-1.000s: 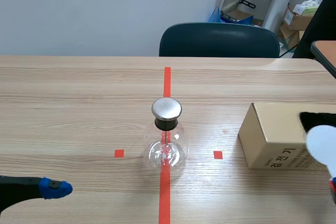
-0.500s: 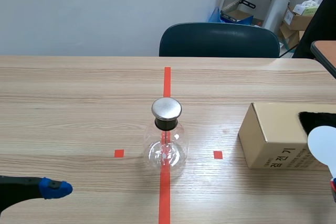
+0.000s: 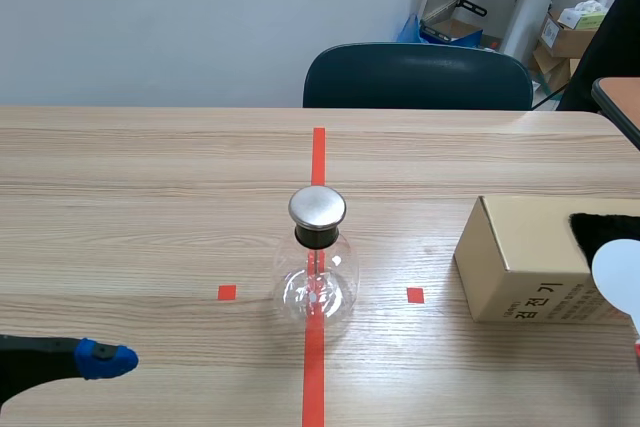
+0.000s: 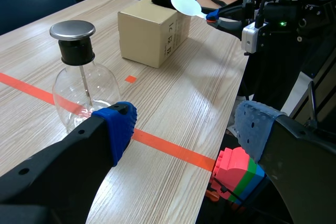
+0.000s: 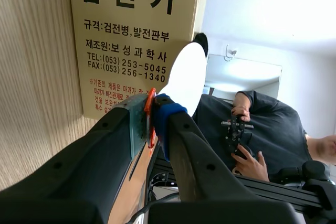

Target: Do the electroscope experiment

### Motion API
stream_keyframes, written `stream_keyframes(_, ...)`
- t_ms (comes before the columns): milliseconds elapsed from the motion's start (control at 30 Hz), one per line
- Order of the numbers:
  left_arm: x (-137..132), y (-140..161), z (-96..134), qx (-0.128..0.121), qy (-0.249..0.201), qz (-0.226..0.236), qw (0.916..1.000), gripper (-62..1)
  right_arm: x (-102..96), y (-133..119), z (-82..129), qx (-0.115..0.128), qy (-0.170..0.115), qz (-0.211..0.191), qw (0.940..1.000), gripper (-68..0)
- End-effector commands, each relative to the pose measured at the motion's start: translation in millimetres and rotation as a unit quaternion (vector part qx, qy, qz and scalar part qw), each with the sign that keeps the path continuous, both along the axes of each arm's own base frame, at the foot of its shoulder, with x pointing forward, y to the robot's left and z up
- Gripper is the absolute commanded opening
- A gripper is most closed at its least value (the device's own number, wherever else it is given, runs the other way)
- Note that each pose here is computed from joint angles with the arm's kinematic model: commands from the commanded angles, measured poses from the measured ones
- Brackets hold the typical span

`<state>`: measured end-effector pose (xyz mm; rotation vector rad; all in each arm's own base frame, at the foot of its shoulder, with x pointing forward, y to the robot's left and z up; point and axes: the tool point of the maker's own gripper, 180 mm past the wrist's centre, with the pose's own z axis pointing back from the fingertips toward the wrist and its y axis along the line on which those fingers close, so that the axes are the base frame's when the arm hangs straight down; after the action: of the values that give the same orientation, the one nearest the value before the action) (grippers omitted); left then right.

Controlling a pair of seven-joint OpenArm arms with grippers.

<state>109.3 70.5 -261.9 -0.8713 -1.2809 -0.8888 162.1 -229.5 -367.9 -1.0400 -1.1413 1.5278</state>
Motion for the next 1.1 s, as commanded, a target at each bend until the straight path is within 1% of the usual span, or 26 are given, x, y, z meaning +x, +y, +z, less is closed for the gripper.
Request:
stream_keyframes(0, 1, -6, 10, -0.020, -0.008, 0.000, 0.9998, -18.7, 2.7, -5, 10, -0.024, -0.024, 0.004, 0.9994, -65.8)
stream_keyframes(100, 5, -7, 8, -0.014, -0.010, 0.005, 0.9998, -19.1, 3.6, -10, 11, -0.027, -0.026, -0.006, 0.9993, -65.8)
stream_keyframes(200, 13, -9, 2, 0.005, -0.014, 0.014, 0.9998, -19.4, 4.8, -16, 12, -0.031, -0.028, -0.021, 0.9989, -65.8)
stream_keyframes(267, 18, -10, -2, 0.017, -0.016, 0.020, 0.9995, -19.6, 5.9, -18, 14, -0.032, -0.032, -0.022, 0.9987, -65.8)
stream_keyframes(333, 22, -11, -4, 0.022, -0.018, 0.023, 0.9993, -24.2, 9.6, -19, 22, -0.031, -0.045, -0.022, 0.9983, -65.8)
stream_keyframes(433, 30, -13, -3, 0.026, -0.027, 0.031, 0.9988, -32.9, 19.9, -19, 42, -0.028, -0.078, -0.021, 0.9963, -65.8)
stream_keyframes(533, 41, -17, -4, 0.031, -0.035, 0.040, 0.9981, -37.5, 32.8, -18, 62, -0.008, -0.099, -0.021, 0.9948, -65.8)
stream_keyframes(600, 49, -21, -8, 0.040, -0.035, 0.050, 0.9973, -40.2, 42.0, -16, 75, 0.002, -0.113, -0.019, 0.9934, -65.8)
stream_keyframes(767, 71, -26, -20, 0.065, -0.034, 0.076, 0.9944, -50.5, 65.1, -5, 106, 0.023, -0.150, -0.017, 0.9883, -65.8)
stream_keyframes(867, 86, -26, -26, 0.077, -0.035, 0.092, 0.9922, -51.2, 78.2, 7, 121, 0.039, -0.166, -0.014, 0.9853, -65.8)
stream_keyframes(933, 96, -26, -30, 0.082, -0.036, 0.103, 0.9906, -52.9, 85.1, 17, 129, 0.048, -0.176, -0.008, 0.9832, -65.8)
stream_keyframes(1000, 105, -24, -34, 0.085, -0.038, 0.115, 0.9891, -54.3, 90.5, 29, 135, 0.057, -0.183, -0.001, 0.9814, -65.8)
stream_keyframes(1067, 113, -22, -39, 0.086, -0.039, 0.126, 0.9875, -54.4, 94.9, 40, 138, 0.064, -0.186, 0.006, 0.9804, -65.8)
